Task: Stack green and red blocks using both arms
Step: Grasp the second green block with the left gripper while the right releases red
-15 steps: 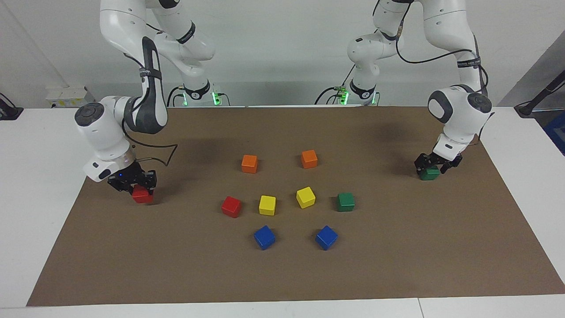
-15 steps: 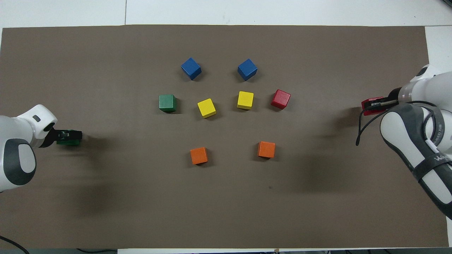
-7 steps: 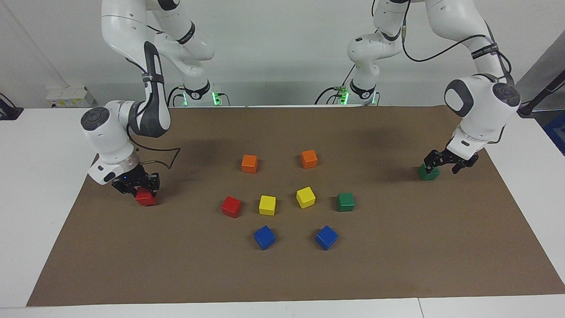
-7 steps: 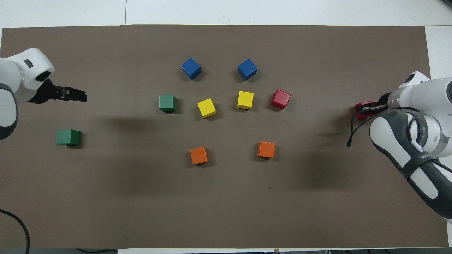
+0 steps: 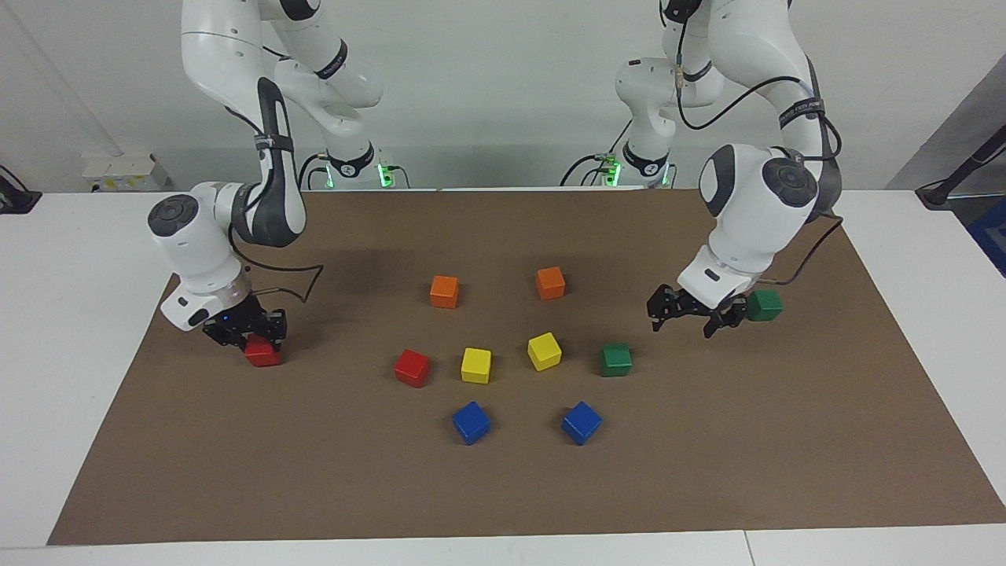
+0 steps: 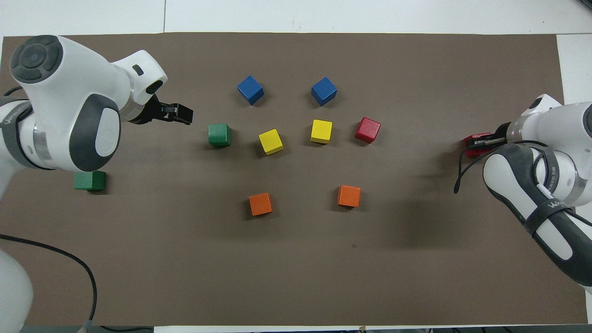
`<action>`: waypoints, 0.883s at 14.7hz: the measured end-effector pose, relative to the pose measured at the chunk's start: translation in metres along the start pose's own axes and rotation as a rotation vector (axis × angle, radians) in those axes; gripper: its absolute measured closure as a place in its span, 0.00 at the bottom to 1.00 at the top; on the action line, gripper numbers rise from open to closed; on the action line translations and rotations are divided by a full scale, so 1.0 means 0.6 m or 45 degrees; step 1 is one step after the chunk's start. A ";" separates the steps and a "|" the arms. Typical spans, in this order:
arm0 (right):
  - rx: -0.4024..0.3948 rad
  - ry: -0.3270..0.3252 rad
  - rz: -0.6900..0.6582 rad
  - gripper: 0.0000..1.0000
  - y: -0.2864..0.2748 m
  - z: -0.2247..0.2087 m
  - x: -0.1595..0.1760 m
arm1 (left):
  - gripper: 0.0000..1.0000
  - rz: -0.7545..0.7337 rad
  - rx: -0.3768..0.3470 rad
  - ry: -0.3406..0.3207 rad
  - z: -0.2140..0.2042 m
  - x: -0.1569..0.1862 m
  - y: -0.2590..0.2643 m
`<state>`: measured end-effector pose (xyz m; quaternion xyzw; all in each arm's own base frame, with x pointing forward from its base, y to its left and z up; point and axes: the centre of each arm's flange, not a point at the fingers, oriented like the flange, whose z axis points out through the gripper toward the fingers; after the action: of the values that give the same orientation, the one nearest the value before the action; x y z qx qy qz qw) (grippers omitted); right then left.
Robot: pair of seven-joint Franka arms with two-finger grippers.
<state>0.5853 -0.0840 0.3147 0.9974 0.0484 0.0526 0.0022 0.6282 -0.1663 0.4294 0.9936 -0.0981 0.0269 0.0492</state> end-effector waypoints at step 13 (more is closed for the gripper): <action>0.001 -0.001 0.002 0.32 0.000 0.012 -0.001 | 0.00 -0.029 0.034 0.016 0.168 0.025 0.105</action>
<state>0.5856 -0.0840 0.3076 0.9975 0.0477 0.0520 0.0018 0.6349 -0.2410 0.3363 0.9950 -0.0861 0.0338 0.0369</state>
